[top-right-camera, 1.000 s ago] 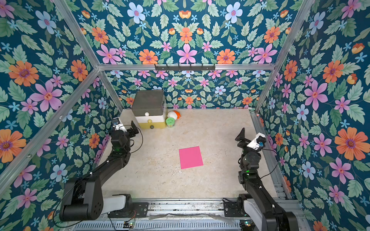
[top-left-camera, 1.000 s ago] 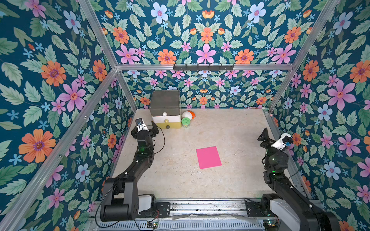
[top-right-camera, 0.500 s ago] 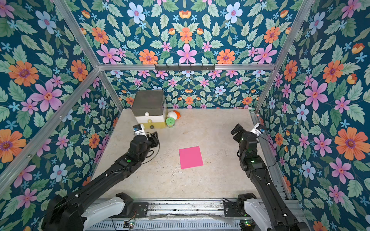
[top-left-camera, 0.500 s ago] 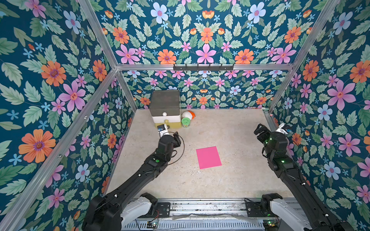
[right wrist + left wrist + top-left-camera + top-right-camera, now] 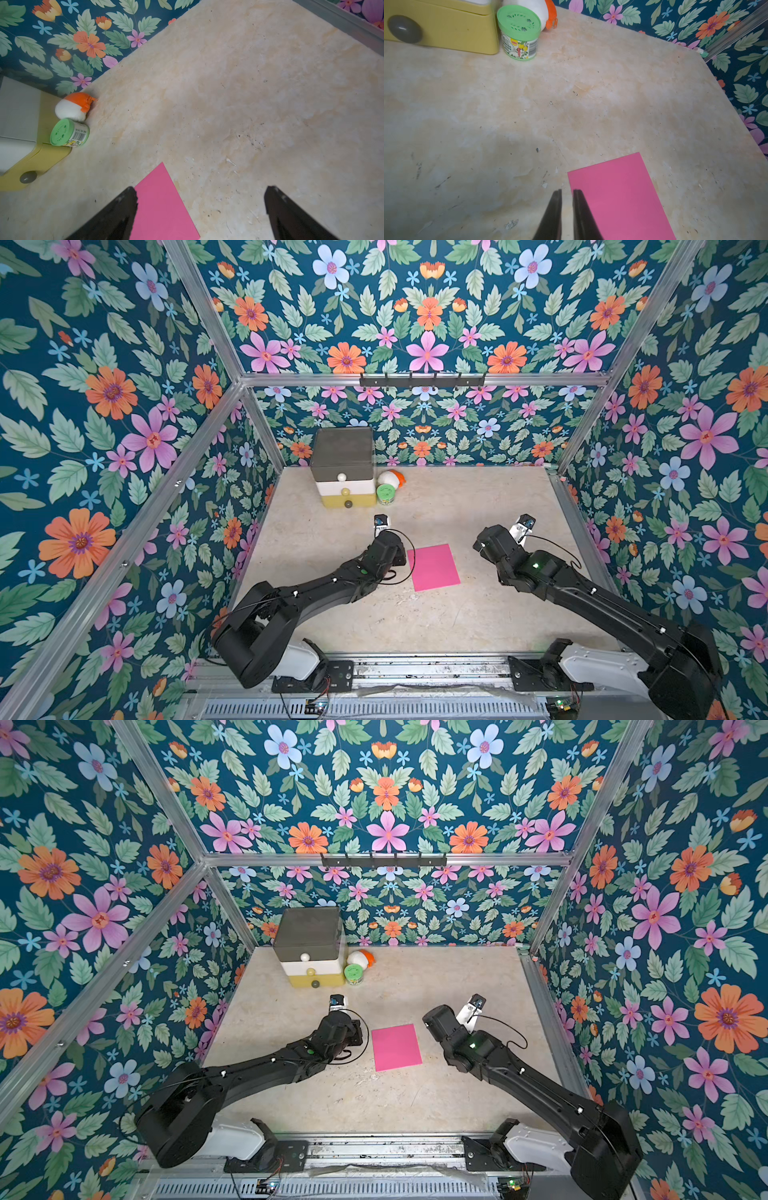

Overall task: Fold the square paper diagonally
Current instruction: Pick up the paper from the center of the board.

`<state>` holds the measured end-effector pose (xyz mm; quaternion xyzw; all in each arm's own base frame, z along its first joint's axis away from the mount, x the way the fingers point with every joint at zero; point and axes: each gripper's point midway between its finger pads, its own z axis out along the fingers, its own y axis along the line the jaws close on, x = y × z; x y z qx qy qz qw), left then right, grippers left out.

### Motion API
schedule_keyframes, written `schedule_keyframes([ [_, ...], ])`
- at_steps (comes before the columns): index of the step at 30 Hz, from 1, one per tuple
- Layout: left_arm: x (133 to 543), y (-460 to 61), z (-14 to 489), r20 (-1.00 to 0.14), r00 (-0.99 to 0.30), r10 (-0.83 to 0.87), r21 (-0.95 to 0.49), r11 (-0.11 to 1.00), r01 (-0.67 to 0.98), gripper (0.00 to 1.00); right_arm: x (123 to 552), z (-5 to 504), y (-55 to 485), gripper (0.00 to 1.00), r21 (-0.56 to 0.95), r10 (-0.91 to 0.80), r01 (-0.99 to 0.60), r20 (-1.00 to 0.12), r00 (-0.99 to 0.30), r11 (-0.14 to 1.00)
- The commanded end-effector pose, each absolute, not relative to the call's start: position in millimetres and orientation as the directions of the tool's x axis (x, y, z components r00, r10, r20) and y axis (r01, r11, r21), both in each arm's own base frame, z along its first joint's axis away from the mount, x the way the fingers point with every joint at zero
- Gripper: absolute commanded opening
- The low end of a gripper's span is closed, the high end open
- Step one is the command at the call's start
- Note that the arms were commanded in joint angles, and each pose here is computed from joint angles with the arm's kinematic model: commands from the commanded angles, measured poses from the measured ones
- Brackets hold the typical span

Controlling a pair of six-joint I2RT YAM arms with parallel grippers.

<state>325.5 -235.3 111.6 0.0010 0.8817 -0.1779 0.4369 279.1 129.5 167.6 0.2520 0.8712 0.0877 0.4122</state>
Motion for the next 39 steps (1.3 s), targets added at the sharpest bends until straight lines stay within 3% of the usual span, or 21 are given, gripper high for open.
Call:
schedule_keyframes([
  [1, 330.4, -256.4, 116.8, -0.763, -0.622, -0.175, -0.38, 0.9, 0.213, 0.14, 276.6, 160.9, 161.4, 0.85, 0.487, 0.548, 0.281, -0.586, -0.597, 0.827],
  [9, 328.0, -292.2, 84.1, -0.681, -0.712, -0.171, -0.485, 0.834, 0.263, 0.21, 246.7, 96.2, 190.3, 0.84, 0.501, 0.511, 0.284, -0.403, -0.759, 0.817],
  [13, 325.8, -301.2, 73.2, -0.649, -0.74, -0.179, -0.524, 0.81, 0.264, 0.22, 240.0, 89.0, 198.4, 0.88, 0.531, 0.508, 0.271, -0.372, -0.777, 0.803],
  [24, 309.3, -306.2, 62.0, -0.598, -0.786, -0.158, -0.568, 0.775, 0.277, 0.23, 234.4, 59.2, 214.6, 0.87, 0.581, 0.532, 0.304, -0.272, -0.802, 0.755],
  [39, 299.4, -306.0, 37.5, -0.55, -0.824, -0.136, -0.573, 0.779, 0.254, 0.23, 236.8, 30.4, 226.9, 0.87, 0.592, 0.548, 0.339, -0.214, -0.809, 0.731],
])
